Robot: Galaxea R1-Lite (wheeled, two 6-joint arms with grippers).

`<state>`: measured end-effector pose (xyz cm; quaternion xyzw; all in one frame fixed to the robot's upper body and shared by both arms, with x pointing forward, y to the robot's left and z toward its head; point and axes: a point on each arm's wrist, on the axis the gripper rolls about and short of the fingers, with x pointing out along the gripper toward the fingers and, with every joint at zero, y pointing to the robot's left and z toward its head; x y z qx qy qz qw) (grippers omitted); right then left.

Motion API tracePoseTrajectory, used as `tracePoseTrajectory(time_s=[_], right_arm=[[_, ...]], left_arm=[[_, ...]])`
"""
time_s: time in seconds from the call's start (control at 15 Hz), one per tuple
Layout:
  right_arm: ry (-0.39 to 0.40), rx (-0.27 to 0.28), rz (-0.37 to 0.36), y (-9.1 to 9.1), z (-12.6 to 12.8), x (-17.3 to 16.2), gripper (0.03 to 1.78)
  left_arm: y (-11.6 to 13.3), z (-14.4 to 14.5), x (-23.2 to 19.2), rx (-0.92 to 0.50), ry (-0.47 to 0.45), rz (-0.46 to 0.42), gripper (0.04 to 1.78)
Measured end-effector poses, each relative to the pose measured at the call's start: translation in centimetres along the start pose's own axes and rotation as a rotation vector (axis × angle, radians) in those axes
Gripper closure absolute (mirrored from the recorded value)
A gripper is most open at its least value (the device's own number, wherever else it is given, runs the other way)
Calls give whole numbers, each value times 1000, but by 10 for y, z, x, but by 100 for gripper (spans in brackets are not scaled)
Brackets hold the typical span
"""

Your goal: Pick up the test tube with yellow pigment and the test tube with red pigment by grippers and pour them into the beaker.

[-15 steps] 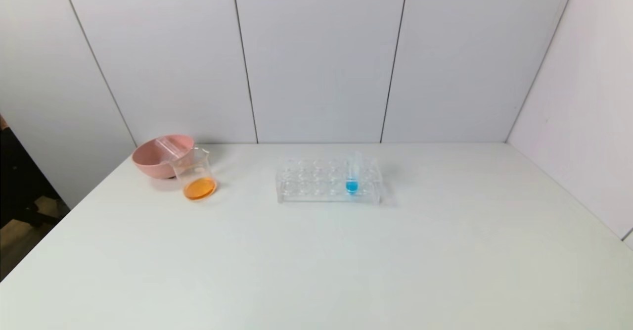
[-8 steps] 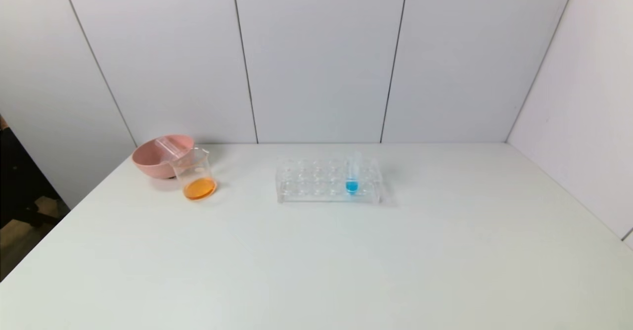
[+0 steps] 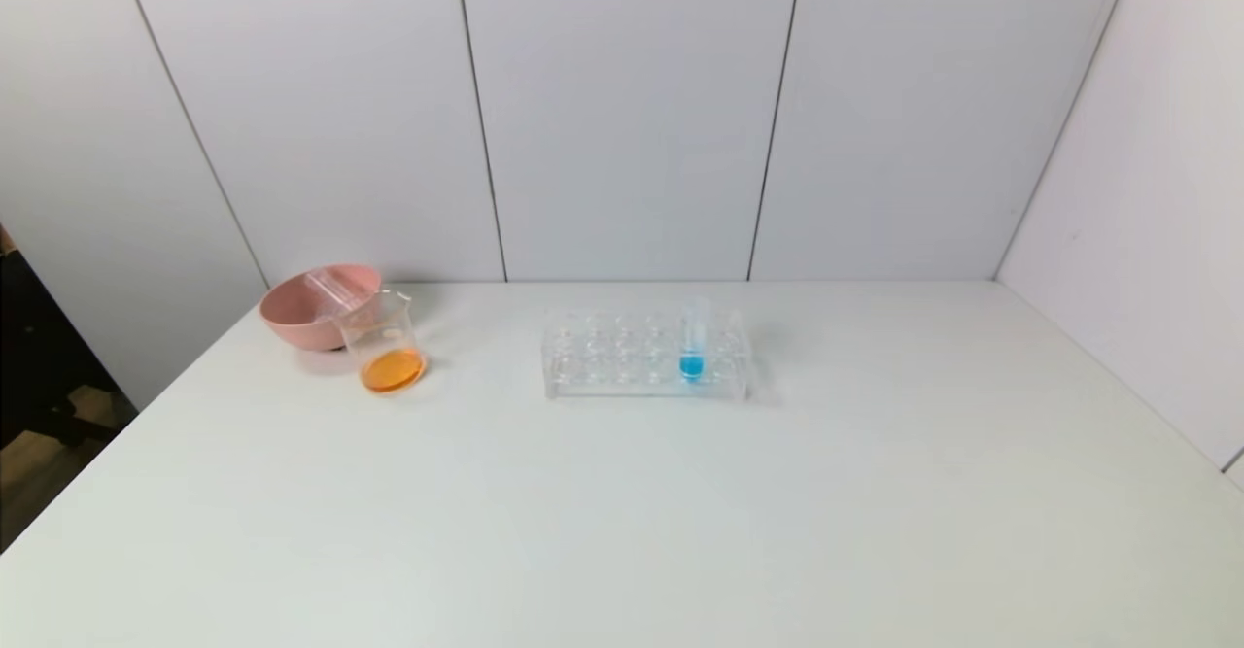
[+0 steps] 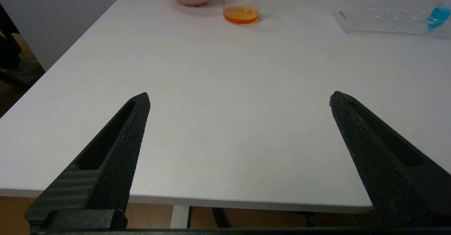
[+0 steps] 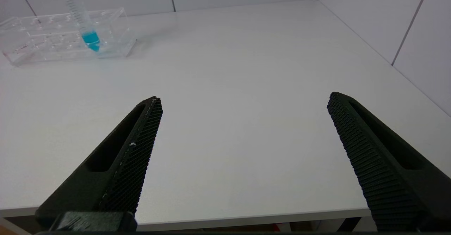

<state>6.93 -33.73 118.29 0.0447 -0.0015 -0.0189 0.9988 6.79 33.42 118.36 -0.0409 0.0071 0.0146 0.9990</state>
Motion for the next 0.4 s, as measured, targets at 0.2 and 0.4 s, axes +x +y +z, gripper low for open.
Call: tracePoseTrajectory(time_s=[0.2, 0.4], right_arm=[[0, 2, 0, 0, 0, 0, 10], [0, 3, 0, 0, 0, 0, 10]], left_arm=[[0, 0, 0, 0, 0, 0, 4], [0, 0, 0, 0, 0, 0, 4]])
